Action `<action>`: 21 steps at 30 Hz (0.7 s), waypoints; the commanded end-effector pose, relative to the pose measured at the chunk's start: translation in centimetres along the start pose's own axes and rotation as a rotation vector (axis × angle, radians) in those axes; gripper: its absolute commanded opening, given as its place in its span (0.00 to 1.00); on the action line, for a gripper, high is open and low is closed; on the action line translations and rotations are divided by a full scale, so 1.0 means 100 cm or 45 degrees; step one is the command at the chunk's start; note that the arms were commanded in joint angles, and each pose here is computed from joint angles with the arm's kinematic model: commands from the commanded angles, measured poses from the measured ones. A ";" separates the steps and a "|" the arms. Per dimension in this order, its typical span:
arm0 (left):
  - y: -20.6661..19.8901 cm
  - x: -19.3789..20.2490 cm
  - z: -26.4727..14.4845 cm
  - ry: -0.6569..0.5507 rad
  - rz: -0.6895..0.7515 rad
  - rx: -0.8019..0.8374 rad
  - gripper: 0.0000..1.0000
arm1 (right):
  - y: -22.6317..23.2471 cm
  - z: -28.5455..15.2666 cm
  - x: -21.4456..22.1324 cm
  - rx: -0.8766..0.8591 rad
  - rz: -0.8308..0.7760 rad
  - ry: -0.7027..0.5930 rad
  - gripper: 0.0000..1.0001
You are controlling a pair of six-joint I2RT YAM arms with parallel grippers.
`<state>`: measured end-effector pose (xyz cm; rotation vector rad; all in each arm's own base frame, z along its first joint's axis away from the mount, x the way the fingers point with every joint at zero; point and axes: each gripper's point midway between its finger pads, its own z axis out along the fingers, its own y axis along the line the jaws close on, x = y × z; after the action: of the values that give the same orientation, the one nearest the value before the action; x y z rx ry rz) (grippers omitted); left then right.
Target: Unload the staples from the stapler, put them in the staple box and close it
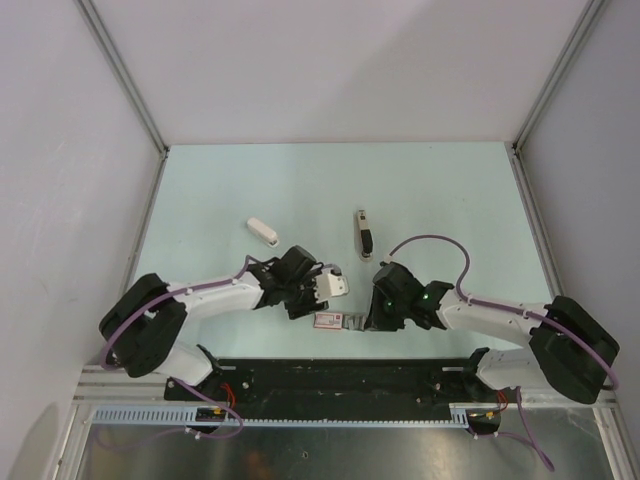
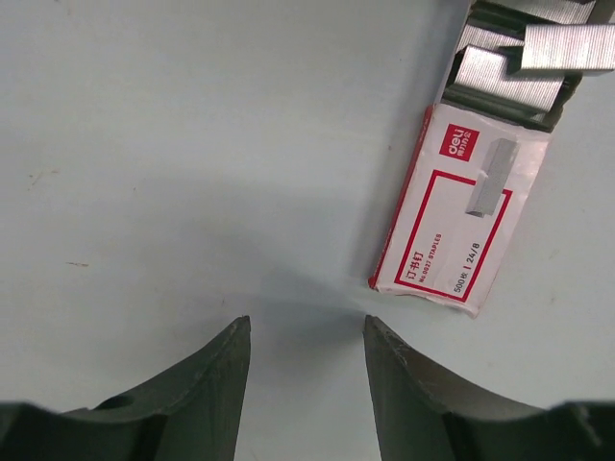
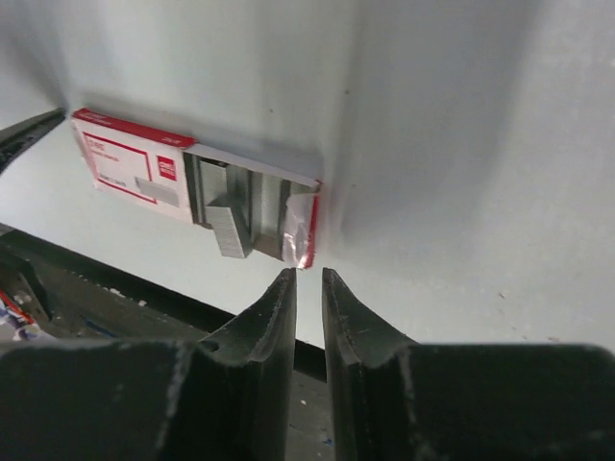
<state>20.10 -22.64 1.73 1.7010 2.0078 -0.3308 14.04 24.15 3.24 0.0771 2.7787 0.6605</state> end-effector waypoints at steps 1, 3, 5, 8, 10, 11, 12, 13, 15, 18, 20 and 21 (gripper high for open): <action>0.005 -0.010 0.003 -0.006 0.053 -0.027 0.55 | 0.017 0.006 -0.007 -0.112 0.025 -0.014 0.20; 0.003 -0.010 0.004 0.003 0.056 -0.026 0.55 | 0.016 0.009 -0.007 -0.109 0.028 -0.013 0.19; 0.002 -0.010 0.006 0.008 0.065 -0.025 0.55 | 0.015 0.011 -0.007 -0.104 0.027 -0.010 0.17; 0.000 -0.011 0.007 0.011 0.072 -0.024 0.55 | 0.014 0.013 -0.006 -0.099 0.026 -0.007 0.16; 0.000 -0.011 0.007 0.011 0.073 -0.025 0.55 | 0.016 0.012 -0.007 -0.111 0.024 -0.005 0.15; 0.000 -0.011 0.007 0.011 0.074 -0.025 0.55 | 0.017 0.011 -0.007 -0.119 0.023 -0.005 0.15; -0.001 -0.011 0.007 0.012 0.075 -0.026 0.55 | 0.018 0.009 -0.007 -0.125 0.022 -0.007 0.15; 0.000 -0.010 0.007 0.013 0.077 -0.027 0.55 | 0.019 0.007 -0.008 -0.132 0.021 -0.012 0.15; -0.001 -0.010 0.007 0.013 0.081 -0.029 0.55 | 0.019 0.002 -0.010 -0.138 0.020 -0.025 0.17; -0.002 -0.009 0.005 0.008 0.083 -0.028 0.55 | 0.015 -0.006 -0.014 -0.128 0.024 -0.049 0.19; -0.003 -0.010 0.005 0.004 0.084 -0.025 0.55 | 0.010 -0.008 -0.016 -0.115 0.031 -0.057 0.19; -0.003 -0.010 0.004 0.002 0.084 -0.024 0.55 | 0.009 -0.009 -0.016 -0.114 0.035 -0.057 0.19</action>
<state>20.22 -23.77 1.85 1.7281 1.9617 -0.2941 15.07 25.21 4.34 0.1010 2.7222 0.7882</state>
